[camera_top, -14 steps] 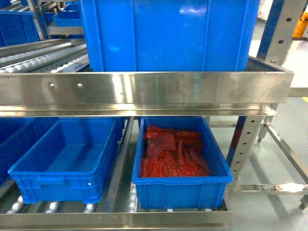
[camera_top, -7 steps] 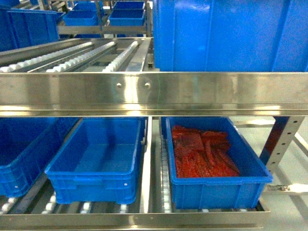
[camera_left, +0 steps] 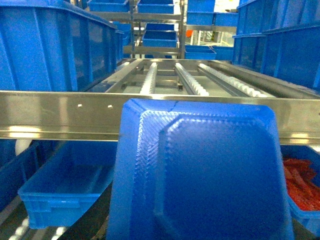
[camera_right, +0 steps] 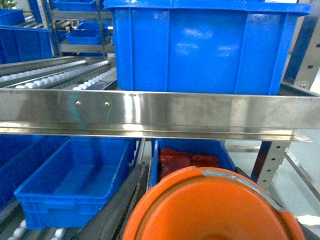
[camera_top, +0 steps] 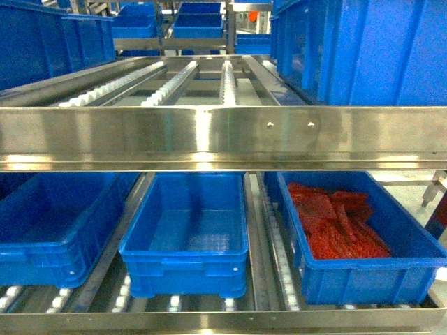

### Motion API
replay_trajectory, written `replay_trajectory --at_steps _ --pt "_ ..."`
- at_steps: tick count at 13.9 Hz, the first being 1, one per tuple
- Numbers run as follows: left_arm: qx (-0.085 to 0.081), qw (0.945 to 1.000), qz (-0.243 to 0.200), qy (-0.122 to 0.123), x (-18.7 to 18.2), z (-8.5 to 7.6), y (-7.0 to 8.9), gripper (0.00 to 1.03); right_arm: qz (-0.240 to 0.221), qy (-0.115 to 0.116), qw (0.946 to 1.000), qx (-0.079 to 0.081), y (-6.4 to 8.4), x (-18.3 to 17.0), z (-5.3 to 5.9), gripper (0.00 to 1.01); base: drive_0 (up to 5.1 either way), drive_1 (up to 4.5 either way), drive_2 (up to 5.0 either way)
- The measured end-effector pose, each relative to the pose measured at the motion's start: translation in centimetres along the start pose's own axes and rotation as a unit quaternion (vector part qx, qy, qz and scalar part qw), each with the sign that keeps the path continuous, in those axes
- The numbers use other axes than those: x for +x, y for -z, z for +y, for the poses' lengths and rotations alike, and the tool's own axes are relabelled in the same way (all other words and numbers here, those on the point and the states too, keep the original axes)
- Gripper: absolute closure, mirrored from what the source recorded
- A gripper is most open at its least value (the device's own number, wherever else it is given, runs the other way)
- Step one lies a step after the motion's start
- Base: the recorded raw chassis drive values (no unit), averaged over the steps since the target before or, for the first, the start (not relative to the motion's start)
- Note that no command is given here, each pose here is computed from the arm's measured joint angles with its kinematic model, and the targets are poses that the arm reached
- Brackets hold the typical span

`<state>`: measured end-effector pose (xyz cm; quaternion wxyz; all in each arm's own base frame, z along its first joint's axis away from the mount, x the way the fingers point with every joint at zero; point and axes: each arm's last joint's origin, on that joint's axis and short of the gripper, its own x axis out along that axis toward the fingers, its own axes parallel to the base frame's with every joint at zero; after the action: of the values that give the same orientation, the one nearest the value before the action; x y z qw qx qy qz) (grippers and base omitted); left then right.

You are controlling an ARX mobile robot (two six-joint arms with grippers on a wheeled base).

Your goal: Sort blue parts and orange caps into right shelf containers

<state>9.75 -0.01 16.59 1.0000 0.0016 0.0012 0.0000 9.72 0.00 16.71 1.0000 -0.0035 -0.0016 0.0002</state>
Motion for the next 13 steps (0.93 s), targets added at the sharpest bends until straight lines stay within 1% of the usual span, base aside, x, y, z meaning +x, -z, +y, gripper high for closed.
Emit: replay_trajectory --at_steps 13 --pt "0.000 1.0000 0.000 0.000 0.00 0.00 0.00 0.59 0.000 0.000 1.0000 0.000 0.00 0.00 0.00 0.56 -4.9 2.48 2.5"
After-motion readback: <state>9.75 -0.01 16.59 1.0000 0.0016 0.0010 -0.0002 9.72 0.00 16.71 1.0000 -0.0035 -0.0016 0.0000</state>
